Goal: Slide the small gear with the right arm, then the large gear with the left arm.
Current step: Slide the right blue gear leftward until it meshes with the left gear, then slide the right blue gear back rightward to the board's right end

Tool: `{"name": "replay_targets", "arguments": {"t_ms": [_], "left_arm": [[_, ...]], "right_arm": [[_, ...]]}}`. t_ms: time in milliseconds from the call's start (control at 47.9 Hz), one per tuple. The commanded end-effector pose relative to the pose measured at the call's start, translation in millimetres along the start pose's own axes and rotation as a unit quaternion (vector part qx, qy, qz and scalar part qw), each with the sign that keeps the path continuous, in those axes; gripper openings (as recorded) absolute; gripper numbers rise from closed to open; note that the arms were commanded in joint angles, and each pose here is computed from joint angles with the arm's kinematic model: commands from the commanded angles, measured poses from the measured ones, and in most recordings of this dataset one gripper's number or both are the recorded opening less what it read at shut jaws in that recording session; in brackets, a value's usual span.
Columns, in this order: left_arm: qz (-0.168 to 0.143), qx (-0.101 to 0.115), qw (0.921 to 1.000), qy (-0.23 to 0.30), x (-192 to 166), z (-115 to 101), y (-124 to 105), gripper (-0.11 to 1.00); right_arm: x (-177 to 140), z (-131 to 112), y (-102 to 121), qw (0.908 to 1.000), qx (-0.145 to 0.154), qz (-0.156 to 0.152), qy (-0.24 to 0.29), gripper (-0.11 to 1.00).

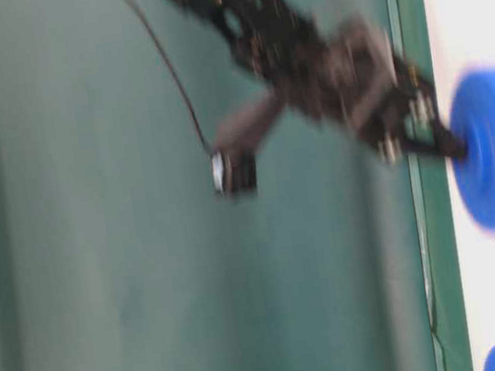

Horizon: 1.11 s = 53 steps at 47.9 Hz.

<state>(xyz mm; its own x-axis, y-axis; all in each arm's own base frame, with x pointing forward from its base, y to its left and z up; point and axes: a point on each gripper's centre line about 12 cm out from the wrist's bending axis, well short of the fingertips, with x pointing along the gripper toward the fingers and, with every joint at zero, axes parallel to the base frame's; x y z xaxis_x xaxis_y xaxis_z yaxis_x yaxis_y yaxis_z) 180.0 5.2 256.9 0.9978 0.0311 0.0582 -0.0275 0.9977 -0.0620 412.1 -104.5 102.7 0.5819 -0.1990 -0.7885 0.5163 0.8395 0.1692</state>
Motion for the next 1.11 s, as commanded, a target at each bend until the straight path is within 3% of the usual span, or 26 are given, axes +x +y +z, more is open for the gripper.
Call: {"name": "replay_targets", "arguments": {"t_ms": [0,146,501,1086], "left_arm": [[-0.004,0.000,0.9999,-0.010,0,5,-1,0.00],[-0.006,-0.001,0.9999,-0.011,-4,3,-2,0.00],[-0.006,-0.001,0.9999,-0.014,-9,-1,-2,0.00],[-0.007,-0.002,0.9998,-0.016,-15,-7,-1,0.00]], "right_arm": [[23,0,13,0.9996,-0.022,-0.006,0.017,0.51],[34,21,29,0.9993,-0.037,-0.003,0.001,0.51],[49,48,55,0.9975,-0.050,0.028,-0.041,0.51],[49,45,53,0.9977,-0.054,0.022,-0.035,0.51]]}}
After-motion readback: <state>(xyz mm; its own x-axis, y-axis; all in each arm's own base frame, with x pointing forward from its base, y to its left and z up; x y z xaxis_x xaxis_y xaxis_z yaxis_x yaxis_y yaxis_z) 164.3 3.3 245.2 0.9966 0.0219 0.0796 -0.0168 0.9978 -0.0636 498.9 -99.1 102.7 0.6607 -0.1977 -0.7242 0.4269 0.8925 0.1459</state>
